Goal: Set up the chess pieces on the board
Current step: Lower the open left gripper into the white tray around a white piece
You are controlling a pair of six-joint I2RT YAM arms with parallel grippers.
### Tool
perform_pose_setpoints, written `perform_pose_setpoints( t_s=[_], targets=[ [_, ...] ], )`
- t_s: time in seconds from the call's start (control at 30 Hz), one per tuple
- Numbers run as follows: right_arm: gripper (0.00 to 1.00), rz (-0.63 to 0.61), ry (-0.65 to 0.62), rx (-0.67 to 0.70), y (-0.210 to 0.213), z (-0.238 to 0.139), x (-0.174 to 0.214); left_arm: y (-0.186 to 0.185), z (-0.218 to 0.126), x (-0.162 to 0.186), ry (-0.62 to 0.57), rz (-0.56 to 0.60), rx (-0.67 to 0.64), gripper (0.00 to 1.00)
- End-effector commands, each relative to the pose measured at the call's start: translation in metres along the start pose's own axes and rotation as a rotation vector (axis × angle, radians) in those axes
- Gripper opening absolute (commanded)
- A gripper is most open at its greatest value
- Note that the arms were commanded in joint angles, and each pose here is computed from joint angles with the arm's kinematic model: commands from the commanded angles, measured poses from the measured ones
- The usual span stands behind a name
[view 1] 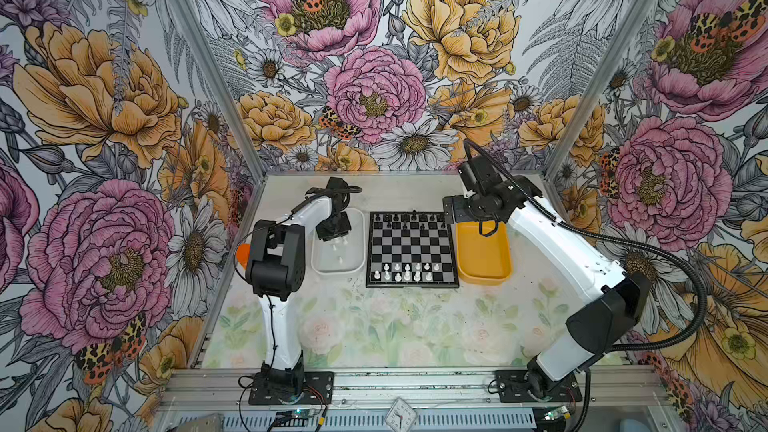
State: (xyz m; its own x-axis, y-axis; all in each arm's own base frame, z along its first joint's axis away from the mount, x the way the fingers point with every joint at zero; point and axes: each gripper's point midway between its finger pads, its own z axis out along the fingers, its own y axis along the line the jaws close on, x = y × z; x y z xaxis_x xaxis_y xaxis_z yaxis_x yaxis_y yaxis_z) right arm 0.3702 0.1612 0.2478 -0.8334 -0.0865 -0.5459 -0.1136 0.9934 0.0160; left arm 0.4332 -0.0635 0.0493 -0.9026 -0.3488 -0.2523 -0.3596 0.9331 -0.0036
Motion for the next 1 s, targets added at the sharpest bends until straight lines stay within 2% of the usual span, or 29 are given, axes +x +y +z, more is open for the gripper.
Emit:
perform_pose_setpoints(
  t_s=[0.0, 0.37, 0.97],
  targets=[
    [1.0, 0.027, -0.026, 0.006, -0.0052, -0.0101, -0.0033, -0.0029, 0.0044, -0.0108, -0.011, -0.034, 0.019, 0.37],
    [1.0, 0.028, -0.02, 0.009, -0.0061, -0.0091, -0.0003, -0.0033, 0.0131, -0.0071, 0.008, -0.036, 0.012, 0.26],
    [1.0, 0.022, -0.015, 0.009, -0.0056, -0.0072, 0.0004, -0.0031, 0.004, -0.0107, -0.01, -0.023, 0.021, 0.21]
  ],
)
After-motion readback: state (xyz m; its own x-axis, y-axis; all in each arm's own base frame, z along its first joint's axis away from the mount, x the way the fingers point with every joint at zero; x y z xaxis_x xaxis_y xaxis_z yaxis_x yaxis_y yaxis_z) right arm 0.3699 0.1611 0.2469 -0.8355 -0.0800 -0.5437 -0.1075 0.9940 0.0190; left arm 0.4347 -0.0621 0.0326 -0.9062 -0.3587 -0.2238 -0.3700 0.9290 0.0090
